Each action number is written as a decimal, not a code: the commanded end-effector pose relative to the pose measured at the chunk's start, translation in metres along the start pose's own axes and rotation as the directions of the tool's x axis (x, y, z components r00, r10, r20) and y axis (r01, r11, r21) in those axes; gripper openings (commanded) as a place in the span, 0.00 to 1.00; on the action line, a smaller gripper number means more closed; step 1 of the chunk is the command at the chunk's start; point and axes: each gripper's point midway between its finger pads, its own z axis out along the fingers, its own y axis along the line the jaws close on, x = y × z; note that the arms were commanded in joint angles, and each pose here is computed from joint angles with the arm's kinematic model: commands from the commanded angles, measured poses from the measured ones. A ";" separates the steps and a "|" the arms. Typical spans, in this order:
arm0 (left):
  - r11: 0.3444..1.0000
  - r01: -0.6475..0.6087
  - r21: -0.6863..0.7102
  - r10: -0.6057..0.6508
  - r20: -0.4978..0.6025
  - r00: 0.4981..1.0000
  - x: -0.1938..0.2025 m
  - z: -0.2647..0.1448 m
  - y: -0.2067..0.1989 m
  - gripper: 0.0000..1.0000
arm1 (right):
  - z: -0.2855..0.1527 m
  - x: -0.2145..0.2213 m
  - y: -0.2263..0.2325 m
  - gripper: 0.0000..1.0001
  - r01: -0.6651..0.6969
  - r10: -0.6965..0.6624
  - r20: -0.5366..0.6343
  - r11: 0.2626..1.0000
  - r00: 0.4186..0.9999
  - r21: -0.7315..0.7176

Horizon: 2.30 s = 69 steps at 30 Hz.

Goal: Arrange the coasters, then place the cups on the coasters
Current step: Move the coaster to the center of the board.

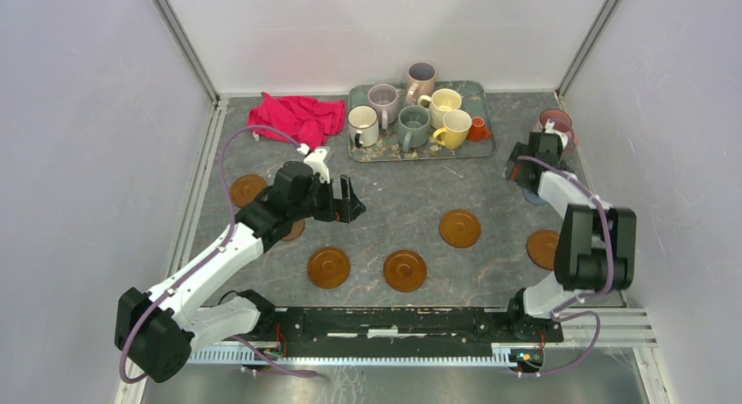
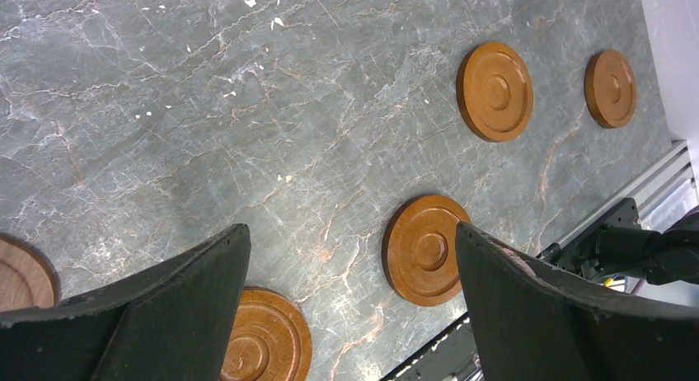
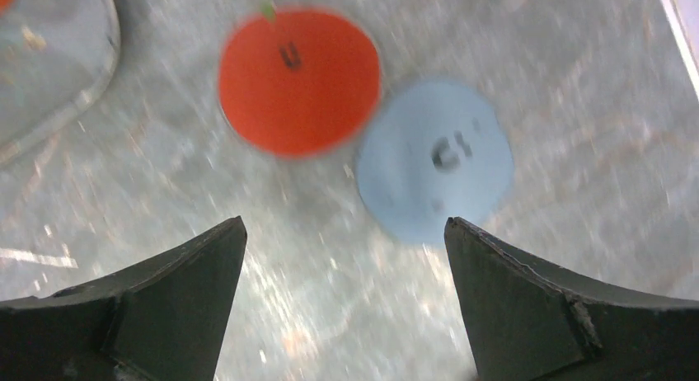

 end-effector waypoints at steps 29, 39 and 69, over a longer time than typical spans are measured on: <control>0.999 -0.038 -0.011 0.039 0.022 0.999 -0.003 0.003 0.006 1.00 | -0.066 0.129 -0.069 0.98 -0.209 0.212 -0.013 0.972 0.977 0.110; 0.999 -0.039 -0.013 0.040 0.020 0.999 -0.003 0.003 0.006 1.00 | -0.061 0.125 -0.076 0.98 -0.176 0.179 -0.019 0.978 0.984 0.107; 0.999 -0.044 0.000 0.044 0.028 0.999 -0.006 0.000 0.003 1.00 | -0.040 0.083 0.096 0.98 0.004 -0.043 -0.091 0.922 0.995 -0.388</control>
